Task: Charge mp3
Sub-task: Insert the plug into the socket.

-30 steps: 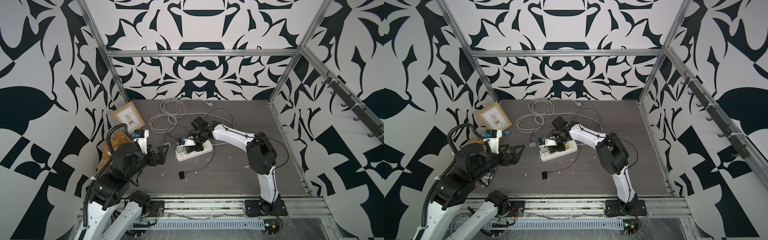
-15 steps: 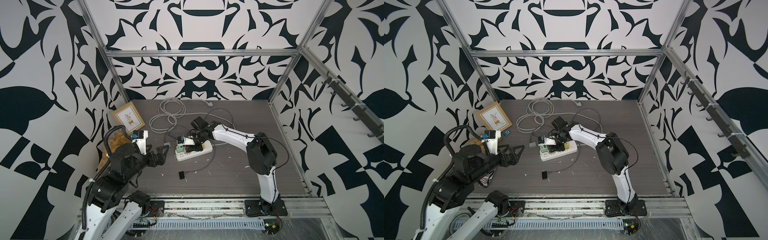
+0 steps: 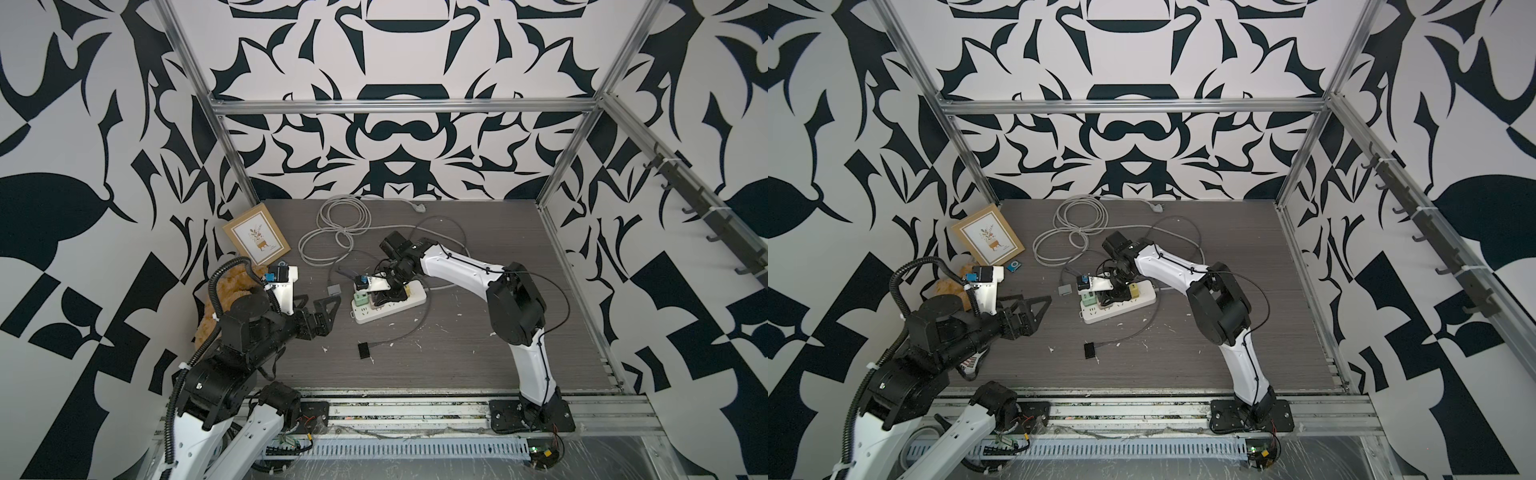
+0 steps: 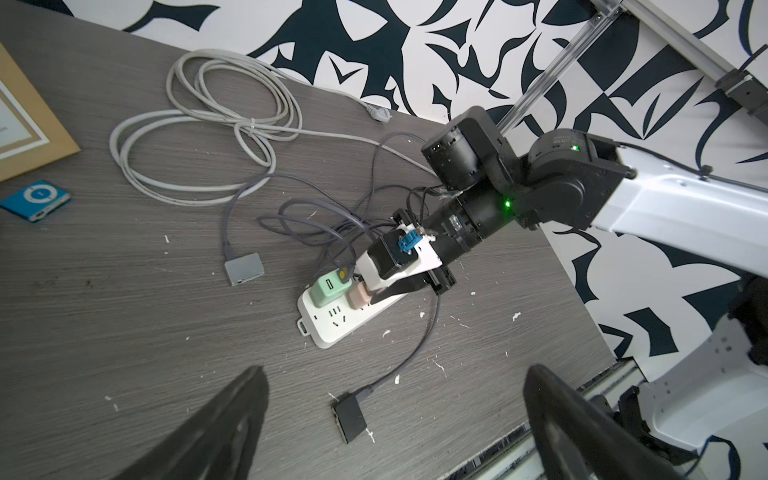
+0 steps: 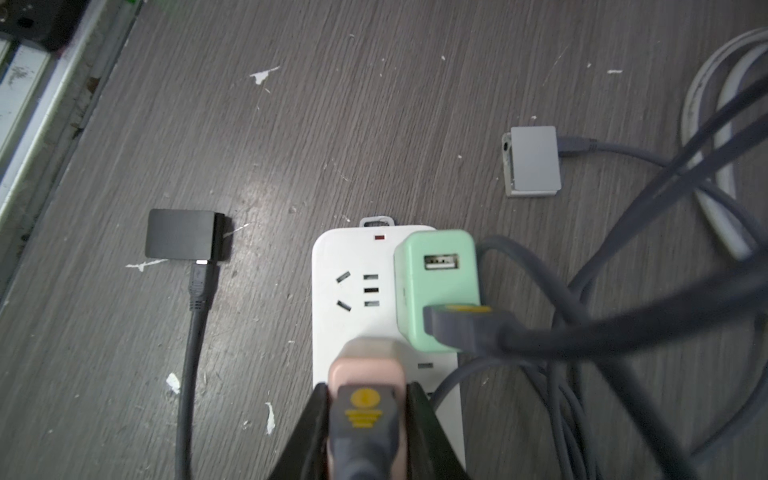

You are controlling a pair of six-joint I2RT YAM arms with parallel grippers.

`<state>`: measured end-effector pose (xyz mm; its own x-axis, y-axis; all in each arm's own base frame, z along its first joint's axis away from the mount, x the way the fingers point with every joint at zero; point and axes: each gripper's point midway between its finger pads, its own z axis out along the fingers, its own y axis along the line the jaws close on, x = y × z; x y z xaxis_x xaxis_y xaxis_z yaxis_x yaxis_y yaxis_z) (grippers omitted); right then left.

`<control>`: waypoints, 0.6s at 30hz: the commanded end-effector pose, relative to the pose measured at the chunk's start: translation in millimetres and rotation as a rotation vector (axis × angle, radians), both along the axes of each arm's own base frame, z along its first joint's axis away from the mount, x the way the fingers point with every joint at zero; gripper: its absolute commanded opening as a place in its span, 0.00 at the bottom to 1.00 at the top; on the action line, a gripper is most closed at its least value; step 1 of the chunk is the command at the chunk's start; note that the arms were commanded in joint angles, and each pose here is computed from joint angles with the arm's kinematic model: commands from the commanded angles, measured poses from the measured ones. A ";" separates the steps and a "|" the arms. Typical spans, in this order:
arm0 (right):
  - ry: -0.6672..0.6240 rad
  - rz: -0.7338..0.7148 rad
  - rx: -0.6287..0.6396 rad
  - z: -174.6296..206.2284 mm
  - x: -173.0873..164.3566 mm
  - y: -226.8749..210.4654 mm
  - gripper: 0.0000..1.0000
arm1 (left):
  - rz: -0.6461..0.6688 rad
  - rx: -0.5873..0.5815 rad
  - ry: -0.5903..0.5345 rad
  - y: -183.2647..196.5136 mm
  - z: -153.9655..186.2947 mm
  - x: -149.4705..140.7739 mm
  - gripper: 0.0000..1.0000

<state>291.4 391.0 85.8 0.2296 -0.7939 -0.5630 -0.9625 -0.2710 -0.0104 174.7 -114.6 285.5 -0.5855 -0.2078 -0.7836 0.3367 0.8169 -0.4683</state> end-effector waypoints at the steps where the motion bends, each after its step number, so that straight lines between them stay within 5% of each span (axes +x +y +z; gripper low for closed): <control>1: 0.135 -0.024 -0.232 -40.5 -21.5 -40.6 0.00 | -0.015 -0.028 0.078 -2.6 -19.6 -9.5 1.00; 11: 0.055 -0.074 -0.261 -77.3 -30.3 -57.0 0.00 | 0.031 -0.027 0.082 7.7 -27.2 -15.6 0.99; 18: 0.155 -0.076 -0.374 -91.0 -42.3 -65.9 0.00 | 0.000 -0.034 0.090 -1.1 -26.7 -9.4 0.99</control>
